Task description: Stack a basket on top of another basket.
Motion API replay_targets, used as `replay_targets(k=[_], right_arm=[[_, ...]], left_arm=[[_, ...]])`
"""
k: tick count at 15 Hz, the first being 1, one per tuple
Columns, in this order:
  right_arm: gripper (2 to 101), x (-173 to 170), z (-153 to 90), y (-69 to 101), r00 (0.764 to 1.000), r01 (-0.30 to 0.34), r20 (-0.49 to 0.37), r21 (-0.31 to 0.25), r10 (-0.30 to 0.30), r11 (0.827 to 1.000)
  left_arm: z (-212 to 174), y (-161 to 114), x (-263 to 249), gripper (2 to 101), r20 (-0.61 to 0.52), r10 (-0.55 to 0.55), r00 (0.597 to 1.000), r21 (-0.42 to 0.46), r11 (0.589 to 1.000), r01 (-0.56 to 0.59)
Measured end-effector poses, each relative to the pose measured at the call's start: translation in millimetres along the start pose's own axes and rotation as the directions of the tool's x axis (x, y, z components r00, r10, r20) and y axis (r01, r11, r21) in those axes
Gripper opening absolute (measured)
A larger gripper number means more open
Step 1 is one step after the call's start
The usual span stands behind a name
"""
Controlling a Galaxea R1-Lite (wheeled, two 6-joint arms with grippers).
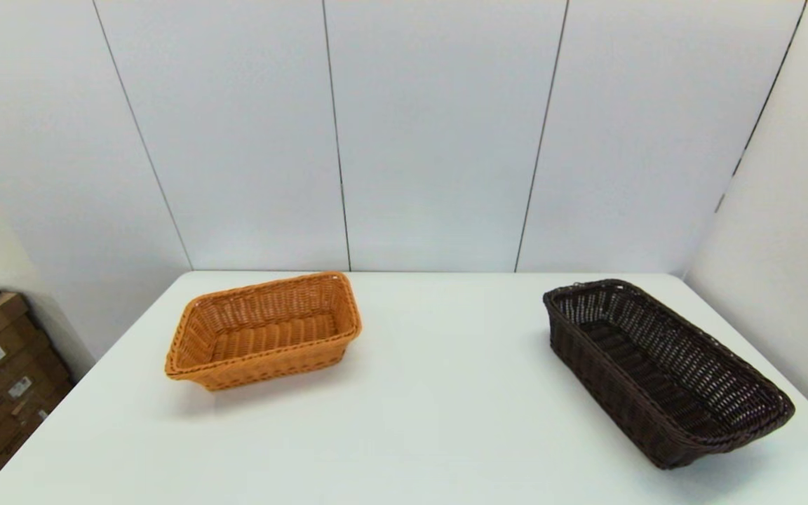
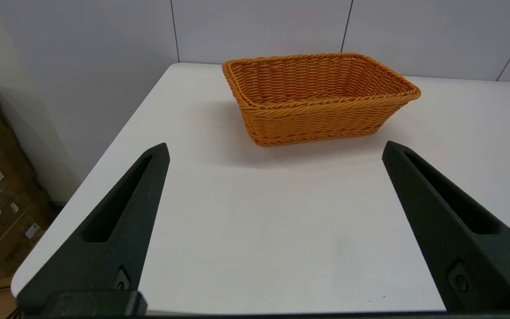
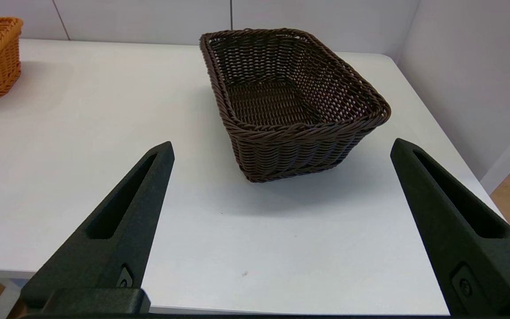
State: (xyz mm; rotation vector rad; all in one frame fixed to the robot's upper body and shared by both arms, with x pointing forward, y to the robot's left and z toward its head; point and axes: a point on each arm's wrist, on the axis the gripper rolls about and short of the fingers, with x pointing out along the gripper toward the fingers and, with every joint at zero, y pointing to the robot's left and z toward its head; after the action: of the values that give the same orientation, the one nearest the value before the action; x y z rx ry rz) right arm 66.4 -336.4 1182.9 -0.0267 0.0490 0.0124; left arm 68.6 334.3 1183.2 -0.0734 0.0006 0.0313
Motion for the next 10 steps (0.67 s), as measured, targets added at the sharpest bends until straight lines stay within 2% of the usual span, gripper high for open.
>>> replay_targets(k=[10], right_arm=[[97.1,0.0,0.0,0.0,1.000,0.000,0.000,0.000,0.000,1.000]], left_arm=[[0.0,0.0,0.0,97.8,0.000,0.001,1.000,0.017,1.000,-0.001]])
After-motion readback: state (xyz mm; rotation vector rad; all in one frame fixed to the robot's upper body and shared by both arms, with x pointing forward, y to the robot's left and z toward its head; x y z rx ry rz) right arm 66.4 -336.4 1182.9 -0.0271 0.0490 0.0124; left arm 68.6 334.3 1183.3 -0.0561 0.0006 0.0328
